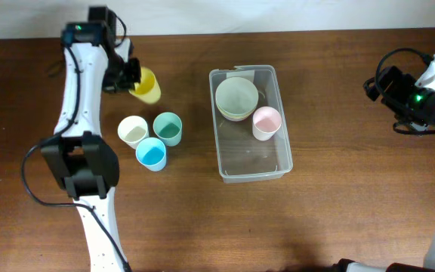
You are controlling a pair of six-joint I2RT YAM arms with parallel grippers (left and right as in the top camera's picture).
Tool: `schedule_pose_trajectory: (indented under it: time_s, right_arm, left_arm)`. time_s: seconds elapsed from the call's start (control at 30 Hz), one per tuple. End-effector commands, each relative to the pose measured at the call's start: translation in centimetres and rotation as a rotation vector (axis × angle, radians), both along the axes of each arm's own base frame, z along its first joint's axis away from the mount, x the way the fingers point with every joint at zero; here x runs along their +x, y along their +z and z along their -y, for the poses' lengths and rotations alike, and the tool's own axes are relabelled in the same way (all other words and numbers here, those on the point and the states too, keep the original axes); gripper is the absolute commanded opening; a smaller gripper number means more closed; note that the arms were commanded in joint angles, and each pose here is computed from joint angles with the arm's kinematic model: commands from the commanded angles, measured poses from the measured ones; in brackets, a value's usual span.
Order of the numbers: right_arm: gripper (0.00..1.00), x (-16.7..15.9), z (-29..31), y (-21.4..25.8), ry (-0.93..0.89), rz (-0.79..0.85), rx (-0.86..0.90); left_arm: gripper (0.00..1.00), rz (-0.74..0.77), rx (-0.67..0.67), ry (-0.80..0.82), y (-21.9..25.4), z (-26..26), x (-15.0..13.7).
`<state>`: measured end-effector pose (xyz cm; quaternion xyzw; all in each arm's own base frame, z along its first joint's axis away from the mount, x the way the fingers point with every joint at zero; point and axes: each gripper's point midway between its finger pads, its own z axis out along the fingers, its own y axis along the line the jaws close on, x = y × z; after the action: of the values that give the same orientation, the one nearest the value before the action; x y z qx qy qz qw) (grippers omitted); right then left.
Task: Pack container
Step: 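Carry the yellow cup with the left gripper into the container, release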
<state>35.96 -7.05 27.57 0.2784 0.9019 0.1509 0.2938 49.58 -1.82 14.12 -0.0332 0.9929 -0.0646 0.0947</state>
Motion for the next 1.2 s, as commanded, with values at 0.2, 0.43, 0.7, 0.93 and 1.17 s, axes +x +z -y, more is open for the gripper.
schedule_pose_trajectory:
  time_s: [0.2,0.43,0.7,0.93,1.17]
  right_arm:
    - [0.99,0.0,0.3,0.2,-0.007,0.005,-0.011]
    - [0.99,0.0,0.3,0.2,-0.007,0.005,-0.011]
    - [0.99,0.0,0.3,0.2,-0.007,0.005,-0.011]
    - [0.99,0.0,0.3,0.2,-0.007,0.005,-0.011]
    - [0.99,0.0,0.3,0.2,-0.007,0.005,-0.011]
  left_arm:
    - [0.01,0.155,-0.025,-0.180,9.3,8.7,-2.4]
    - [0.02,0.116,0.005,-0.467,7.8,18.6,-6.2]
    - [0.02,0.000,0.102,-0.581,4.1,22.2,-9.6]
    - [0.02,-0.129,0.114,-0.630,-2.0,23.7,-11.4]
    - [0.04,-0.122,0.107,-0.636,-5.8,24.5,-10.8]
